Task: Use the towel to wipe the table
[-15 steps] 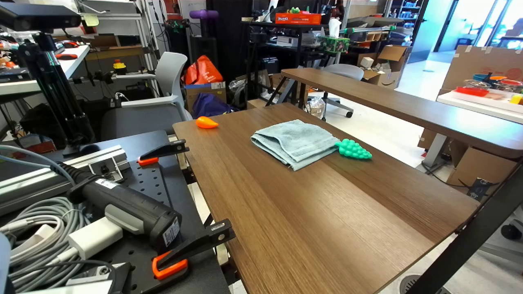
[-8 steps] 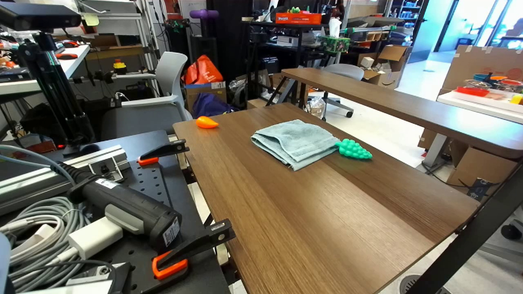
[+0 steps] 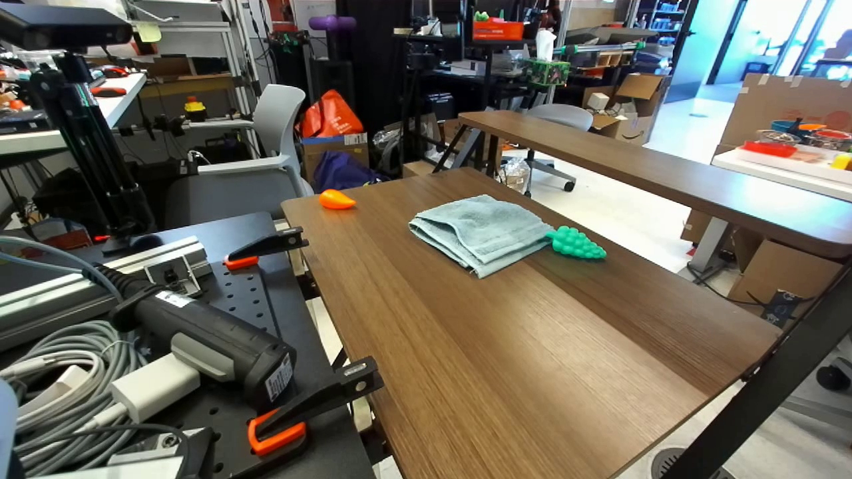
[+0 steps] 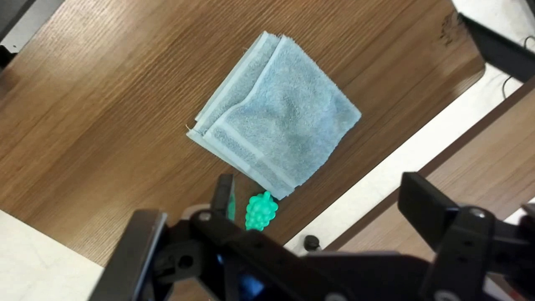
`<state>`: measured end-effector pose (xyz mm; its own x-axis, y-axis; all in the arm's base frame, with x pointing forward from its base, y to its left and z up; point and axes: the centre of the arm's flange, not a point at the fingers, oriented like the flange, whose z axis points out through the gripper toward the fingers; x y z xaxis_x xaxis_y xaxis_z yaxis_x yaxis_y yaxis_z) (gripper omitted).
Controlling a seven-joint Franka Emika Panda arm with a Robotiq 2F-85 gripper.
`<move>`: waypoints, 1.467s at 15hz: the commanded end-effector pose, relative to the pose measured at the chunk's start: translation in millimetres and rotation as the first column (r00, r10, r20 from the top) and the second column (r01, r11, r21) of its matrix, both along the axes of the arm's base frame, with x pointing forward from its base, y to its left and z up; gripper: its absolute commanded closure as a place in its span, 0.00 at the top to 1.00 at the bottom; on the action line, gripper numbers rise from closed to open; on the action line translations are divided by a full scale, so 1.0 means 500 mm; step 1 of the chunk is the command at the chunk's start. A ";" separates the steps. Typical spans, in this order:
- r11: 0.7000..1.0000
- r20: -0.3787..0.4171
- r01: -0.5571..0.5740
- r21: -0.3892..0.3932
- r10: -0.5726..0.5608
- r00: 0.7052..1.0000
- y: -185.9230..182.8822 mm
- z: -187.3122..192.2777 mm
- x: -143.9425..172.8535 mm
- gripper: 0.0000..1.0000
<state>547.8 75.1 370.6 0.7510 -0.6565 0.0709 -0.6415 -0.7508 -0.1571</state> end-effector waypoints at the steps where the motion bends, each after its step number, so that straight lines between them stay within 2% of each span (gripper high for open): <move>1: 0.995 -0.012 0.096 0.012 -0.096 0.995 0.002 -0.026 0.080 1.00; 2: 0.996 -0.014 0.083 0.035 -0.083 0.996 0.007 -0.013 0.076 1.00; 3: 0.997 -0.020 0.070 0.013 -0.070 0.997 -0.015 -0.041 0.051 1.00; 7: 0.997 -0.005 0.068 0.022 -0.067 0.998 0.004 -0.026 0.066 1.00; 8: 0.998 -0.013 0.069 -0.001 -0.069 0.998 0.005 -0.035 0.062 1.00; 10: 0.997 -0.042 0.072 -0.032 -0.074 0.996 0.011 -0.072 0.075 1.00; 14: 0.979 -0.099 0.173 -0.105 -0.184 0.978 0.024 -0.196 0.129 1.00; 15: 0.975 -0.091 0.200 -0.101 -0.209 0.974 0.024 -0.232 0.144 1.00; 19: 0.956 -0.147 0.264 -0.128 -0.282 0.948 0.011 -0.343 0.186 1.00; 22: 0.948 -0.155 0.292 -0.127 -0.310 0.938 -0.009 -0.389 0.205 1.00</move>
<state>624.2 74.2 191.9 0.5543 -0.8318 0.0301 -0.8319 -0.5525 0.0523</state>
